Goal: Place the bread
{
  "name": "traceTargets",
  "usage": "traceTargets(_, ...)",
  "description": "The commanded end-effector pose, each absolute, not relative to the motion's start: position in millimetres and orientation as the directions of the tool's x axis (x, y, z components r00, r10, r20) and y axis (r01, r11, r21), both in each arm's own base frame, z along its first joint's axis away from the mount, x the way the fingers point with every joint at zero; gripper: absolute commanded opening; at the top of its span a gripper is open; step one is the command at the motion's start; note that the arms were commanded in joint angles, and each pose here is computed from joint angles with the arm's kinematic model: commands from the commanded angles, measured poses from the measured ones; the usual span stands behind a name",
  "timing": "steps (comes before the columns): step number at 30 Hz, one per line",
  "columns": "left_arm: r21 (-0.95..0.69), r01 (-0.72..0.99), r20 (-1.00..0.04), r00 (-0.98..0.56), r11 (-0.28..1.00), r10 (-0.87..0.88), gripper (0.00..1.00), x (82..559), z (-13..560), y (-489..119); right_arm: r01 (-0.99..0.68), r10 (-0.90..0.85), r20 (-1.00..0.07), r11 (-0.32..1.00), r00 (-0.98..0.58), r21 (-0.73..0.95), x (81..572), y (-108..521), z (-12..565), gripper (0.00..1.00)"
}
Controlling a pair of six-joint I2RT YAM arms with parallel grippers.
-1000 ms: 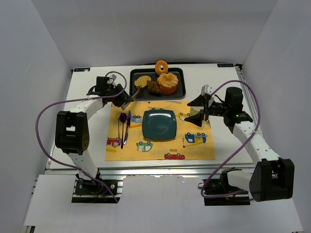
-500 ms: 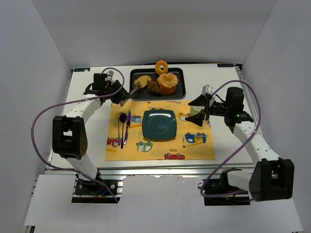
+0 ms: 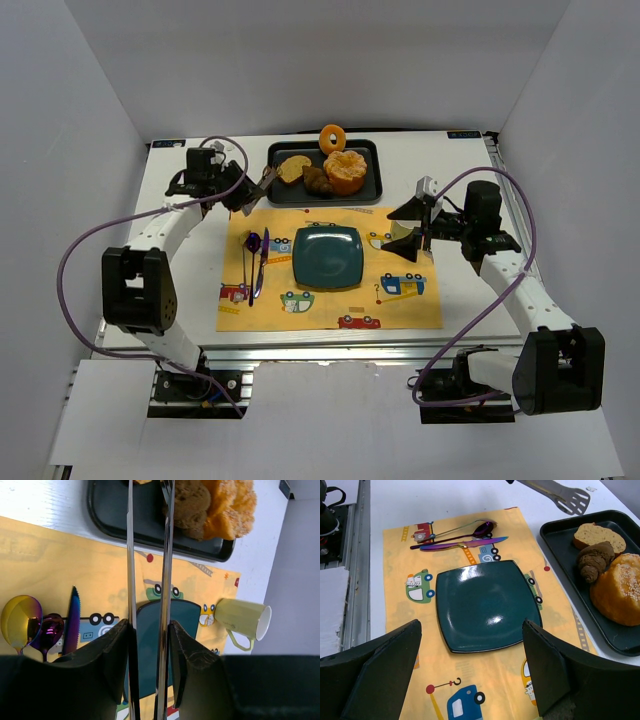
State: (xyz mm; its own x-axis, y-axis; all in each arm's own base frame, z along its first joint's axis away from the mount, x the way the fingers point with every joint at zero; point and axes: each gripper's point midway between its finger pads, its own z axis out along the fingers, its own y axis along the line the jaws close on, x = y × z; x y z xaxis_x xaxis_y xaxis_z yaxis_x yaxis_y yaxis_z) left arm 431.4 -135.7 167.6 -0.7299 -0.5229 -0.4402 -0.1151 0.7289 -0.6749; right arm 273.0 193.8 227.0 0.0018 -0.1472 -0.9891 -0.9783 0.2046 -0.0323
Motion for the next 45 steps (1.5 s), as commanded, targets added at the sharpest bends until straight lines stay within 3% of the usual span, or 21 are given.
traceTargets(1, -0.688, -0.121, -0.452, -0.699, 0.715, -0.554, 0.46, 447, 179, -133, -0.980, -0.133, -0.990, 0.185, 0.043, -0.067, 269, 194, 236, 0.86)
traceTargets(30, -0.725, -0.167, -0.366, -0.728, 0.669, -0.579, 0.47, 474, 133, -145, -0.981, -0.150, -0.988, 0.182, 0.033, -0.060, 266, 192, 223, 0.86)
traceTargets(38, -0.768, -0.140, -0.356, -0.718, 0.625, -0.599, 0.19, 473, 143, -150, -0.982, -0.148, -0.988, 0.178, 0.033, -0.060, 267, 192, 225, 0.86)
traceTargets(45, -0.796, -0.105, -0.381, -0.678, 0.596, -0.628, 0.03, 465, 168, -140, -0.984, -0.151, -0.988, 0.173, 0.025, -0.051, 264, 192, 225, 0.86)
